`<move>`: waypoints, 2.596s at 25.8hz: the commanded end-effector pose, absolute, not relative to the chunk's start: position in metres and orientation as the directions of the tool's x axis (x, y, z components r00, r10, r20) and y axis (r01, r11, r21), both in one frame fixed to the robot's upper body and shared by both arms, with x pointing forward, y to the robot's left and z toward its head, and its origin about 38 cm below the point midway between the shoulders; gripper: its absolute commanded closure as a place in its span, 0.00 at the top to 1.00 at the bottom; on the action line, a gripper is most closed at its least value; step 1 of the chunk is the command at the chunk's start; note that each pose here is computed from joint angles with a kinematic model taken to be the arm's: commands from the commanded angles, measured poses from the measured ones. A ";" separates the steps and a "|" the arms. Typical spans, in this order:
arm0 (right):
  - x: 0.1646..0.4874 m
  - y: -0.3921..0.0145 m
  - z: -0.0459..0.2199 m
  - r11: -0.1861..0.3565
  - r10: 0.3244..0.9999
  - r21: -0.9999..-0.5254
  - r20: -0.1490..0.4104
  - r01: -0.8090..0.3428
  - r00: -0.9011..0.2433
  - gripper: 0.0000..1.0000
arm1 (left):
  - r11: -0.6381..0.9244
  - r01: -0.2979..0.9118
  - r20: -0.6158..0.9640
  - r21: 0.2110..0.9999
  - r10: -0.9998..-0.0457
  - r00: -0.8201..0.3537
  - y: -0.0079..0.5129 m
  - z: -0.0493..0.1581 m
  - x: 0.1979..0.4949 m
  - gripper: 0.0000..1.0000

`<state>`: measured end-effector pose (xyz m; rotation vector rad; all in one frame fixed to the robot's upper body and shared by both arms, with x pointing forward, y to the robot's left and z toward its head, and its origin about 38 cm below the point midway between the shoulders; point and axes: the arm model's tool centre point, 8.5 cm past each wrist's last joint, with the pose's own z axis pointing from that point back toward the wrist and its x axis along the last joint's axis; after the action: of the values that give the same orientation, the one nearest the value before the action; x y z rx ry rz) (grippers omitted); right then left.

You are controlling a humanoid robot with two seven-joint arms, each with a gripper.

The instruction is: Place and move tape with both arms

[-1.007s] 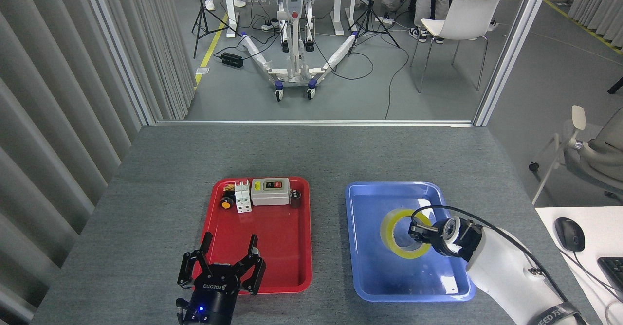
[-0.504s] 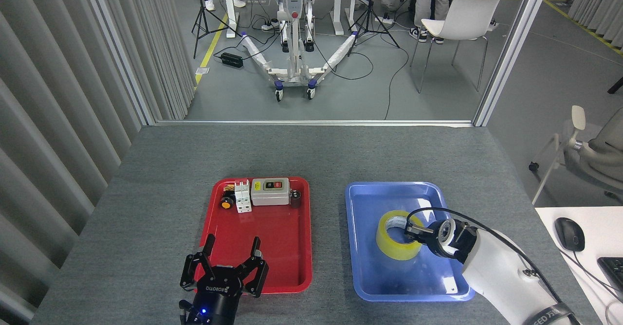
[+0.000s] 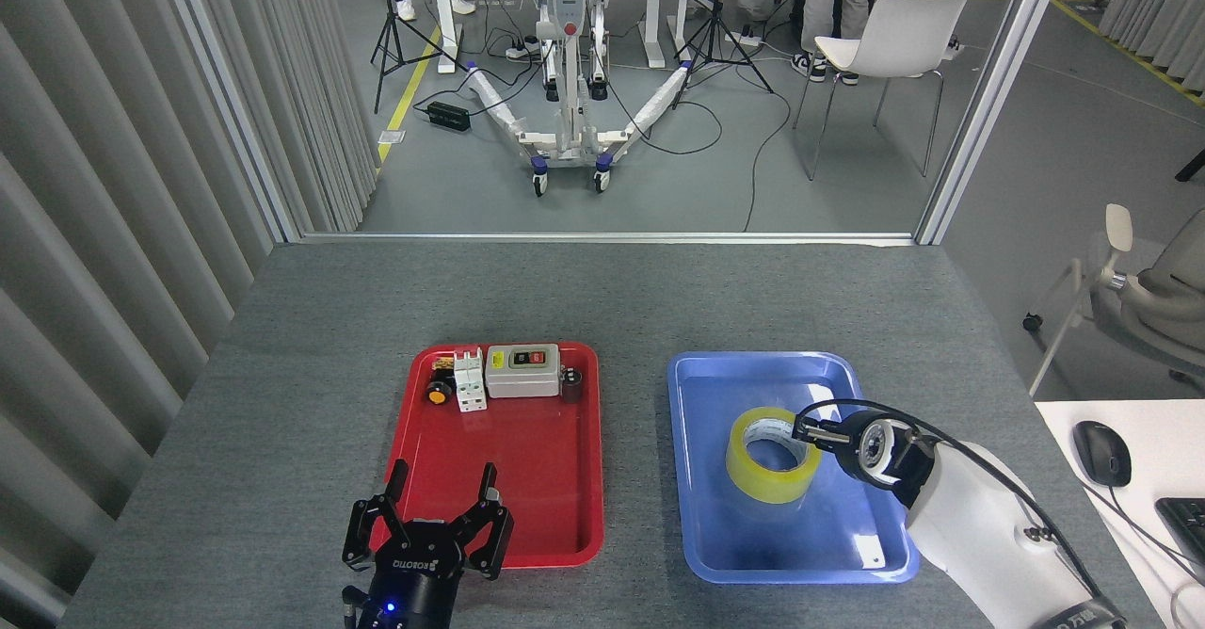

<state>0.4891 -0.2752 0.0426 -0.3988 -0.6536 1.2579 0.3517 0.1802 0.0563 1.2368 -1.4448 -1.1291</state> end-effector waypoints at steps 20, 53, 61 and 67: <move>0.373 -0.322 0.034 0.008 0.997 -0.999 0.005 0.046 -0.071 0.98 | 0.080 -0.169 0.062 0.982 -0.992 -0.109 0.178 0.066 0.366 1.00; 0.325 -0.323 0.054 0.032 0.998 -0.999 0.033 0.018 0.053 0.99 | 0.068 -0.164 0.049 0.984 -0.992 -0.116 0.181 0.060 0.361 1.00; 0.326 -0.329 0.066 0.013 0.998 -0.999 0.015 0.046 0.054 0.99 | 0.046 -0.163 0.027 0.985 -0.993 -0.117 0.190 0.057 0.359 1.00; 0.326 -0.327 0.065 0.024 0.999 -0.999 0.027 0.045 0.048 0.99 | 0.032 -0.147 0.015 0.989 -0.993 -0.115 0.195 0.051 0.359 1.00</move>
<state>0.3260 -0.3277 0.0651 -1.2496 -1.2135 1.1330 0.3592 0.1918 0.0541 1.2439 -1.4247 -1.1893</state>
